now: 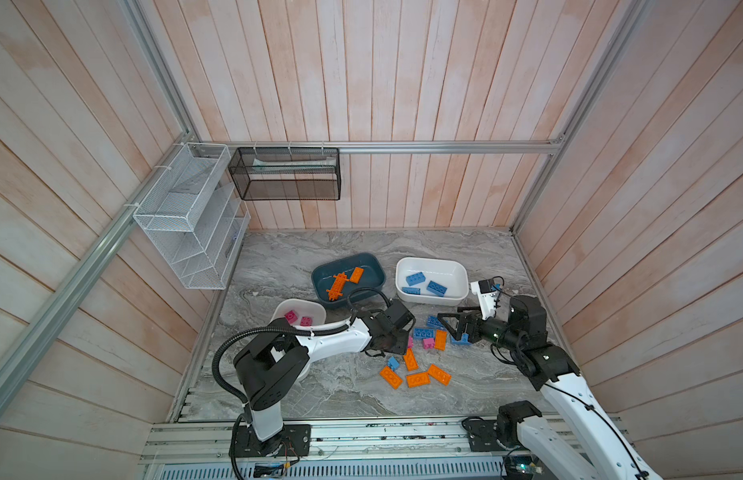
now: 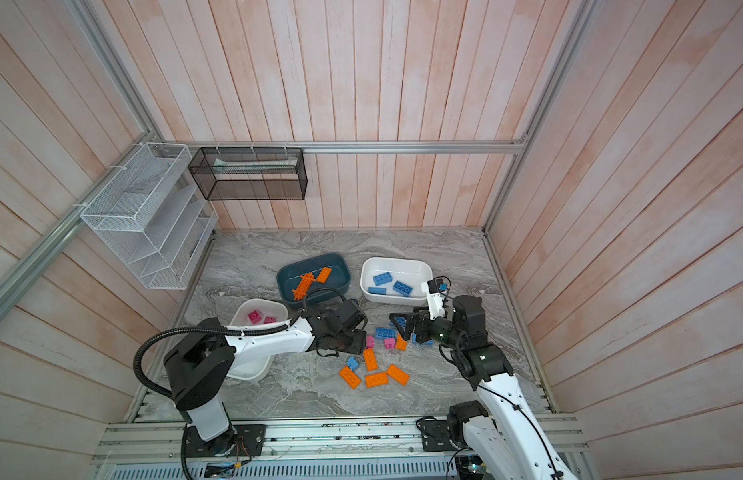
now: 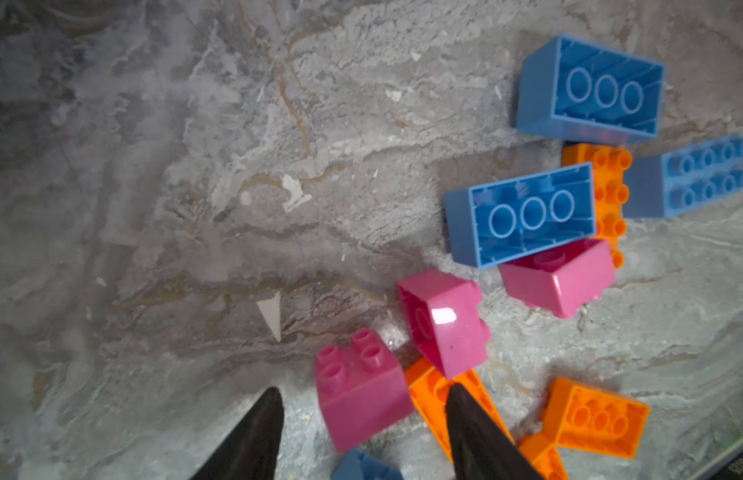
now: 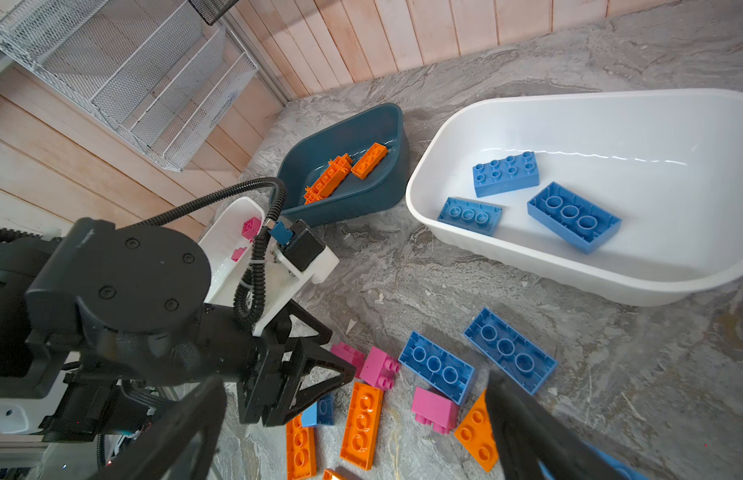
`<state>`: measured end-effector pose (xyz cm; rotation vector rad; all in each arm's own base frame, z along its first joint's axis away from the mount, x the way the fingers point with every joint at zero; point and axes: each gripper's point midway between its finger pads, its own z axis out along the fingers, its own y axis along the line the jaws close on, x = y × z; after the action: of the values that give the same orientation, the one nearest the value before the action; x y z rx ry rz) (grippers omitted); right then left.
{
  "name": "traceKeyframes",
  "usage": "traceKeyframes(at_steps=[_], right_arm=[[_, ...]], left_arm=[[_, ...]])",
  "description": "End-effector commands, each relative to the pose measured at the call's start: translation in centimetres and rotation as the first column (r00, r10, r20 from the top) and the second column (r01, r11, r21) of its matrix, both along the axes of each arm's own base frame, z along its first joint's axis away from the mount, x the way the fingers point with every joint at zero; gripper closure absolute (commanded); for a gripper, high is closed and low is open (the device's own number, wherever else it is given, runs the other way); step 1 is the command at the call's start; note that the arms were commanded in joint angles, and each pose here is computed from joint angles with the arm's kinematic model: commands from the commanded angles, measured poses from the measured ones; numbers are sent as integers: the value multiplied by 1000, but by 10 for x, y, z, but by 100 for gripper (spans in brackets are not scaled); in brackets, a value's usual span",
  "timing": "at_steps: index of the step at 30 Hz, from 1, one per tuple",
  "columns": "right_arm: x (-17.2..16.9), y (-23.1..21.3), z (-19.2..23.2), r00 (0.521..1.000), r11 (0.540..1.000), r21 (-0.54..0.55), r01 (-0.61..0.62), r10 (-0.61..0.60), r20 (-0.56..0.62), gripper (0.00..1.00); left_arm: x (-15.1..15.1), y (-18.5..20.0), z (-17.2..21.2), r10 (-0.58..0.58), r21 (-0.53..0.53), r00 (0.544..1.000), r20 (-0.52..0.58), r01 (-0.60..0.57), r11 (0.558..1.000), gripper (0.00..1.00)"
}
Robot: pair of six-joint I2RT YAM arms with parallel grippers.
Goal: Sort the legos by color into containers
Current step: 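Move the left gripper to another pink 2x2 brick and grasp it, then carry the pink brick with the left gripper into the small white bin and release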
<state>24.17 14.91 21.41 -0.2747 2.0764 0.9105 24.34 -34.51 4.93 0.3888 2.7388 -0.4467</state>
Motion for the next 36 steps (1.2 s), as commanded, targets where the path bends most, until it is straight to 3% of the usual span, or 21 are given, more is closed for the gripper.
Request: traceKeyframes(at_steps=[1, 16, 23, 30, 36], right_arm=[[-3, -3, -2, 1000, 1000, -7, -13, 13, 7, 2], [-2, -9, -5, 1000, 1000, 4, -15, 15, 5, 2], [-4, -10, -6, 1000, 1000, 10, -9, 9, 3, 2], [-5, -11, -1, 1000, 1000, 11, -6, 6, 14, 2], [-4, -7, 4, 1000, 999, 45, -17, 16, 18, 2]], left_arm=[[9, -2, -1, 31, 26, 999, 34, -32, 999, 37], [6, 17, -22, 29, 148, 999, 28, -33, 988, 55], [9, 28, -16, 13, 179, 999, 51, -22, 984, 71], [9, 37, 18, -46, 188, 995, 89, 28, 982, 73], [26, 102, 68, 16, 208, 993, 116, -40, 977, 70]])
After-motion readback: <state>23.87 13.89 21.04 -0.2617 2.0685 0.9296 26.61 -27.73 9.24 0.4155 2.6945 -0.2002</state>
